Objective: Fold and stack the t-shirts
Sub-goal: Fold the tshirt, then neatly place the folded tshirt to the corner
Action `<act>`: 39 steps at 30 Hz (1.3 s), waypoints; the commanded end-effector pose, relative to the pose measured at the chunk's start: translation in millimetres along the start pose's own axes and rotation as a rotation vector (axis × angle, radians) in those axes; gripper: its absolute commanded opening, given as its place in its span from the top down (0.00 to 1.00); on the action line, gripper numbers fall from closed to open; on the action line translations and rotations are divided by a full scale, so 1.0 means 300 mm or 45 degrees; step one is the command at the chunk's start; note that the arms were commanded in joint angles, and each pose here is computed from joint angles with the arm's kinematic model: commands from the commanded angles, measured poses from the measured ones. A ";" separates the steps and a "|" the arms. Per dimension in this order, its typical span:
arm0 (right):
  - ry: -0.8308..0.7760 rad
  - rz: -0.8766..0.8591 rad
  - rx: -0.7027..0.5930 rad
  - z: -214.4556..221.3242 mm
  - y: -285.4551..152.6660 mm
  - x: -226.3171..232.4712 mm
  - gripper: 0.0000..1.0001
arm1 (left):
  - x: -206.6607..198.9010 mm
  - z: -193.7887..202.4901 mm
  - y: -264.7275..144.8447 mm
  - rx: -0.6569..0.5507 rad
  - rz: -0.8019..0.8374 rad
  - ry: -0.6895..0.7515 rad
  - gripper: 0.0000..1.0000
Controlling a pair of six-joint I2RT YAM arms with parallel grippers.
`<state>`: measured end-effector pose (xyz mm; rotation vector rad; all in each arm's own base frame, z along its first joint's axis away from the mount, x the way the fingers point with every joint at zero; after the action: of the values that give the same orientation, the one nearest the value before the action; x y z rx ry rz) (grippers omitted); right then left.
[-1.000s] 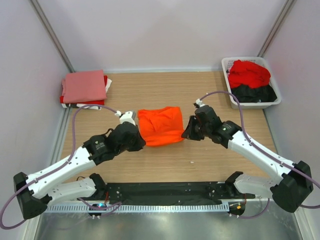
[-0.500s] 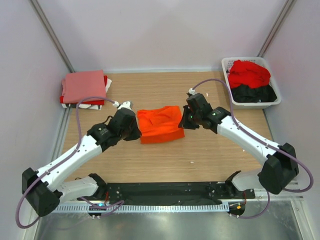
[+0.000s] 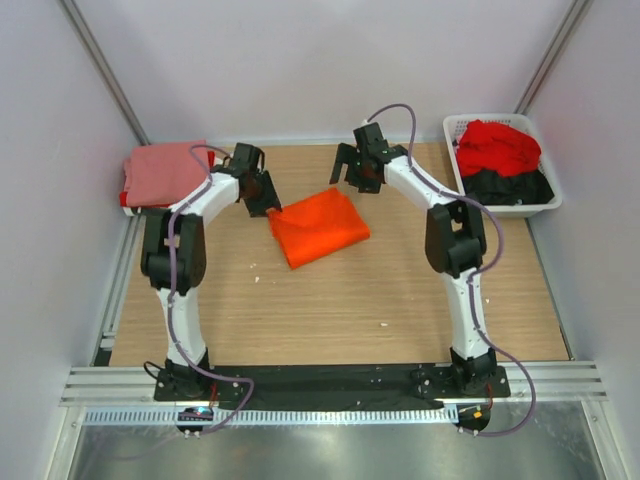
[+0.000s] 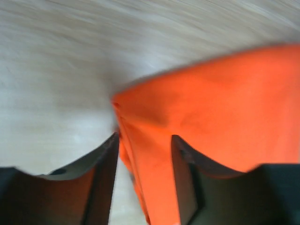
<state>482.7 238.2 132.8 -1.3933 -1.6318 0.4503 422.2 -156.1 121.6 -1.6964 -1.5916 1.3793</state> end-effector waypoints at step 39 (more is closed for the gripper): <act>0.031 -0.335 0.008 0.682 -0.577 -0.342 0.00 | 0.146 0.206 0.185 -0.120 0.298 -0.361 0.30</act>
<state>219.5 144.5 106.3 -1.2093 -1.7237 0.3350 399.0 -150.7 67.2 -1.9696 -1.6647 1.6958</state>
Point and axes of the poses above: each gripper's point midway between its finger pads, its own y axis out along the fingers, its own x axis along the line the jaws close on, z = x × y, the point moved 4 cm from there along -y, back along the fingers, and after that the axes turned 2 degrees about y, right-handed, at the moved point
